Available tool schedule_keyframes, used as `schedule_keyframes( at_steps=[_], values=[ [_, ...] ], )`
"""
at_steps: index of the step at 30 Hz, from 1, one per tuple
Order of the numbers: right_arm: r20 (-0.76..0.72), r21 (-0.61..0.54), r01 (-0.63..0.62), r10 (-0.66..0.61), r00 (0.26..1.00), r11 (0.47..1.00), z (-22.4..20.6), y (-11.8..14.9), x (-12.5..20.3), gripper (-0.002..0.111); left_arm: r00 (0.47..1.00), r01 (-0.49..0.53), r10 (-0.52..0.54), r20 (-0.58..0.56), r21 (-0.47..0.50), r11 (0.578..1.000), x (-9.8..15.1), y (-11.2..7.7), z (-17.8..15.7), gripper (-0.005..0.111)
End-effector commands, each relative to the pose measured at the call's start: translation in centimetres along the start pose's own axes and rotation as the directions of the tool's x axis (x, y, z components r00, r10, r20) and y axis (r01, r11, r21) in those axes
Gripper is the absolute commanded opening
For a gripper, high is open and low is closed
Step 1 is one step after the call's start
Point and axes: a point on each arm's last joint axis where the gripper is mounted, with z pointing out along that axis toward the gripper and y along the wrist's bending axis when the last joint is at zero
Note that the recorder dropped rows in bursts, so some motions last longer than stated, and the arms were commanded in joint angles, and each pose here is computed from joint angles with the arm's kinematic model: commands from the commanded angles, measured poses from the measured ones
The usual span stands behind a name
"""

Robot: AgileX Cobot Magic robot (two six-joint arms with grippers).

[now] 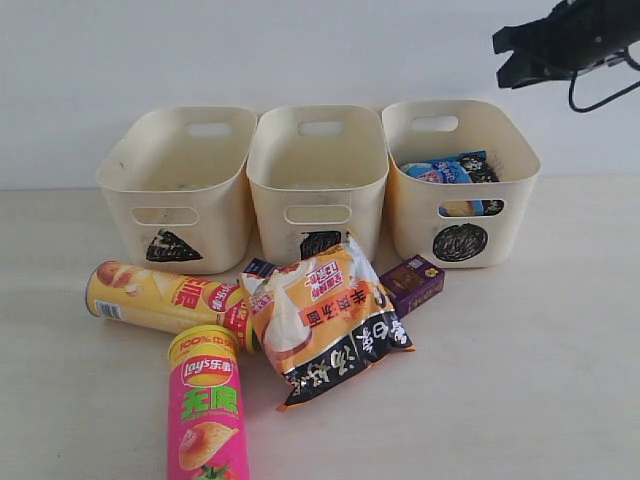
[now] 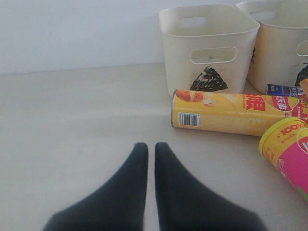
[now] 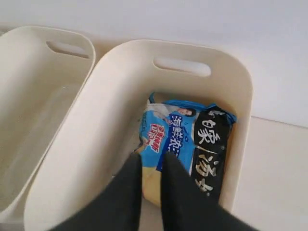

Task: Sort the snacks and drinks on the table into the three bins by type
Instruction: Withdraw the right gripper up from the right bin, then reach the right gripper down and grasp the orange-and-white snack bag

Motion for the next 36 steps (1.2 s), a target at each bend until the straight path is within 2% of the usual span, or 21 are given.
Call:
schedule_keyframes(
  at_steps=[1,6,13,20,29,32,36],
  values=[
    [-0.043,0.009,0.067,-0.067,0.997,0.998,-3.9,1.5,-1.0,0.0,1.0,0.009,-0.009,0.02,-0.001,1.0,-0.3,0.0,-0.1,0.004],
    [-0.148,0.018,0.094,-0.09,0.985,0.995,-5.6,2.2,-0.2,0.0,1.0,0.009,-0.009,0.02,-0.001,1.0,-0.3,0.0,-0.1,0.004],
    [-0.176,-0.002,0.113,-0.111,0.978,0.994,-7.3,3.6,2.0,0.0,1.0,0.009,-0.009,0.02,-0.001,1.0,-0.3,0.0,-0.1,0.004],
    [-0.177,-0.133,0.209,-0.23,0.957,0.969,-7.7,6.9,5.4,0.0,1.0,0.009,-0.009,0.02,-0.001,1.0,-0.3,0.0,-0.1,0.004],
    [-0.272,-0.256,0.206,-0.275,0.922,0.944,-4.9,10.4,9.6,0.0,1.0,0.009,-0.009,0.02,-0.001,1.0,-0.3,0.0,-0.1,0.004],
    [-0.303,-0.311,0.183,-0.279,0.911,0.933,-4.0,11.9,10.7,0.0,1.0,0.009,-0.009,0.02,-0.001,1.0,-0.3,0.0,-0.1,0.004],
    [-0.367,-0.381,0.09,-0.24,0.899,0.92,-3.0,13.4,12.0,0.0,1.0,0.009,-0.009,0.02,-0.001,1.0,-0.3,0.0,-0.1,0.004]
  ],
)
